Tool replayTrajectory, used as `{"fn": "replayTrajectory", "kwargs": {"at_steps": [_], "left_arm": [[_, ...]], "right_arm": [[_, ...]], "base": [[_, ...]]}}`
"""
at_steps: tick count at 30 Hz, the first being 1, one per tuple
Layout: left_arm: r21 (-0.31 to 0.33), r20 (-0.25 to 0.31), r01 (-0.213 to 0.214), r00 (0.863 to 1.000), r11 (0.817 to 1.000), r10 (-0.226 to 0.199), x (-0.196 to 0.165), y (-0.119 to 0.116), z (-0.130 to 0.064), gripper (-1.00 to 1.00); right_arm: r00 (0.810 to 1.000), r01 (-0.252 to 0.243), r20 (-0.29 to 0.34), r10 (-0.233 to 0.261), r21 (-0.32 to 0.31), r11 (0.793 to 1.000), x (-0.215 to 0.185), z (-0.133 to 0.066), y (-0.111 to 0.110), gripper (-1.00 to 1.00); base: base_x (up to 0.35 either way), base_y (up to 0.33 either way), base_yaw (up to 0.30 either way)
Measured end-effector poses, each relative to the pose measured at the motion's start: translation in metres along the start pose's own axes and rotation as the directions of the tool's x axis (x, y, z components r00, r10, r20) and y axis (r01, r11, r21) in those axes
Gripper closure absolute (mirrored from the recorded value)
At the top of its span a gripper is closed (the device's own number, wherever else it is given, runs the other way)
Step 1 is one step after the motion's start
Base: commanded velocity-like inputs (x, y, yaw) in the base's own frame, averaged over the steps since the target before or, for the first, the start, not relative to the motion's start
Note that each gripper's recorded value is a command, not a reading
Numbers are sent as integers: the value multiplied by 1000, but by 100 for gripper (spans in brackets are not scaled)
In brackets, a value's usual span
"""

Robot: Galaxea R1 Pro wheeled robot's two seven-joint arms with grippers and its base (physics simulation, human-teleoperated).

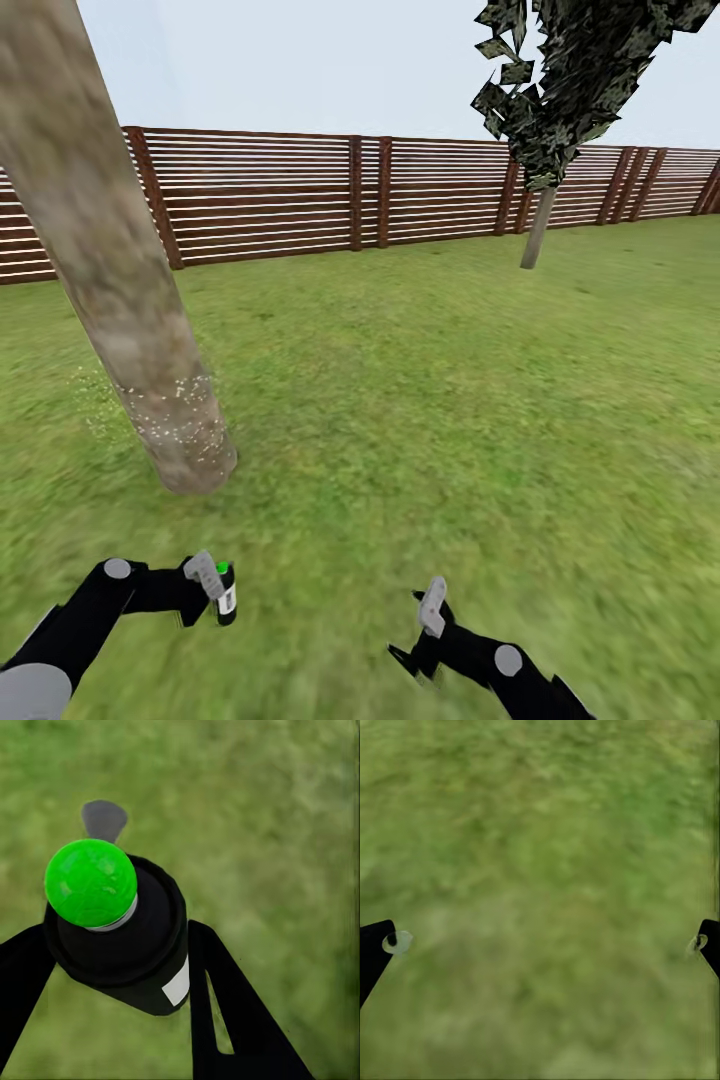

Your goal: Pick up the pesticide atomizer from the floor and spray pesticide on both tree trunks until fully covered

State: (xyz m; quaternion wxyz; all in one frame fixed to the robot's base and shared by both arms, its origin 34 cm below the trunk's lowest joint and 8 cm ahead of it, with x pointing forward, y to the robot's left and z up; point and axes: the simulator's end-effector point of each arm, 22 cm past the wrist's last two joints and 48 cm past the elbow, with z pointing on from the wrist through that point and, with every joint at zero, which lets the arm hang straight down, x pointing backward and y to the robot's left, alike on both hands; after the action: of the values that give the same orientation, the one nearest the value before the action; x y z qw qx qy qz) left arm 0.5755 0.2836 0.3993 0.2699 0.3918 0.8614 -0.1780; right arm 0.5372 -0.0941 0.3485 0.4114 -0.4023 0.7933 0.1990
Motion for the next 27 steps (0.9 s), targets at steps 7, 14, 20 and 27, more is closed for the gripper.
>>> {"fn": "replayTrajectory", "kwargs": {"at_steps": [7, 14, 20, 27], "left_arm": [[54, 21, -30, 999, 998, 29, -24, -21, 17, 100], [294, -122, -329, 918, 898, 376, -65, -131, 85, 100], [299, -160, -360, 894, 884, 418, -63, -134, 89, 100], [344, -117, -408, 875, 846, 470, -81, -166, 102, 100]], "right_arm": [[999, 32, 35, -32, -20, 999, -22, 4, -3, -100], [977, 180, 158, -146, -232, 956, -84, -6, 26, 100], [973, 190, 170, -153, -225, 956, -90, -6, 24, 100], [973, 190, 170, -154, -226, 955, -90, -6, 25, 100]], "base": [[0, 0, 0], [0, 0, 0], [0, 0, 0], [0, 0, 0]]}}
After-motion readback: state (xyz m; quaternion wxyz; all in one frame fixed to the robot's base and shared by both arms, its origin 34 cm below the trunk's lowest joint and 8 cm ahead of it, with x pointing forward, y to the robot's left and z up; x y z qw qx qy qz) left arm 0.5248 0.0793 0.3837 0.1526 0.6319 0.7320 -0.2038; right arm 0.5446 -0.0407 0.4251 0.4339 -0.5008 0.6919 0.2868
